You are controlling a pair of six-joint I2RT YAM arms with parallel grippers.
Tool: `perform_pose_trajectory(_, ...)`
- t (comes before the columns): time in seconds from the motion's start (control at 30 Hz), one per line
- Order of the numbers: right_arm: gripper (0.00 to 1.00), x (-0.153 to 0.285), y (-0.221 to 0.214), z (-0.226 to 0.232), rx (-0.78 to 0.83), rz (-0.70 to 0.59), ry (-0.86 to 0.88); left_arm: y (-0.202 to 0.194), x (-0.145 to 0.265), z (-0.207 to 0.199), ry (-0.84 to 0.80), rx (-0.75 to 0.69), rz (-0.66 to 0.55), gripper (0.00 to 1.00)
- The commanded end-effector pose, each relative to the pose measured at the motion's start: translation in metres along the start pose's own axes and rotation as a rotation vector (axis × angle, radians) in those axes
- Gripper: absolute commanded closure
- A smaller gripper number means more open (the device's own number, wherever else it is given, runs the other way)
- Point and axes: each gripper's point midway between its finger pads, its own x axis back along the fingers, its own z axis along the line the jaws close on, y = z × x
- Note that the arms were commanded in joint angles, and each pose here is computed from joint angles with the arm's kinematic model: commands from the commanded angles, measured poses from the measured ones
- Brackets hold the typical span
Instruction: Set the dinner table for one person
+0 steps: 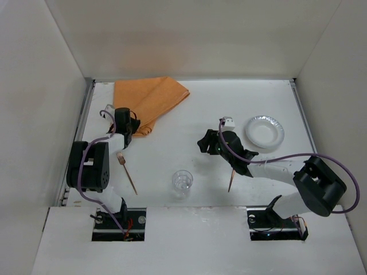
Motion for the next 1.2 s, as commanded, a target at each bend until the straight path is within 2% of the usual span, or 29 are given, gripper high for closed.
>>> perform_pose_trajectory(0.0,0.35,-0.004,0.016,0.022,-0.011,-0.033,0.063,0.005,0.023,-0.035,-0.121,-0.012,-0.012,0.92)
perform_pose_trajectory(0.1,0.27,-0.009,0.024,0.029,-0.05,-0.05,0.084,0.001,0.029,-0.033,-0.12,-0.004,-0.012,0.79)
perform_pose_trajectory(0.23,0.22,-0.028,0.035,0.042,-0.15,-0.042,0.103,-0.001,0.04,-0.027,-0.113,-0.011,-0.038,0.59)
perform_pose_trajectory(0.43,0.21,-0.083,0.043,0.072,-0.378,-0.011,0.121,0.007,0.073,-0.015,-0.143,-0.011,-0.099,0.49)
perform_pose_trajectory(0.57,0.21,-0.129,0.038,0.094,-0.556,0.027,0.141,0.012,0.093,0.001,-0.148,0.002,-0.14,0.46)
perform_pose_trajectory(0.77,0.21,-0.186,0.037,0.106,-0.704,0.018,0.07,0.009,0.096,0.031,-0.114,0.06,-0.153,0.44)
perform_pose_trajectory(1.0,0.24,-0.231,0.036,0.12,-0.751,0.019,0.0,0.008,0.095,0.039,-0.148,0.109,-0.173,0.44)
perform_pose_trajectory(1.17,0.29,-0.248,0.022,0.126,-0.768,0.048,-0.043,0.015,0.097,0.049,-0.137,0.128,-0.193,0.44)
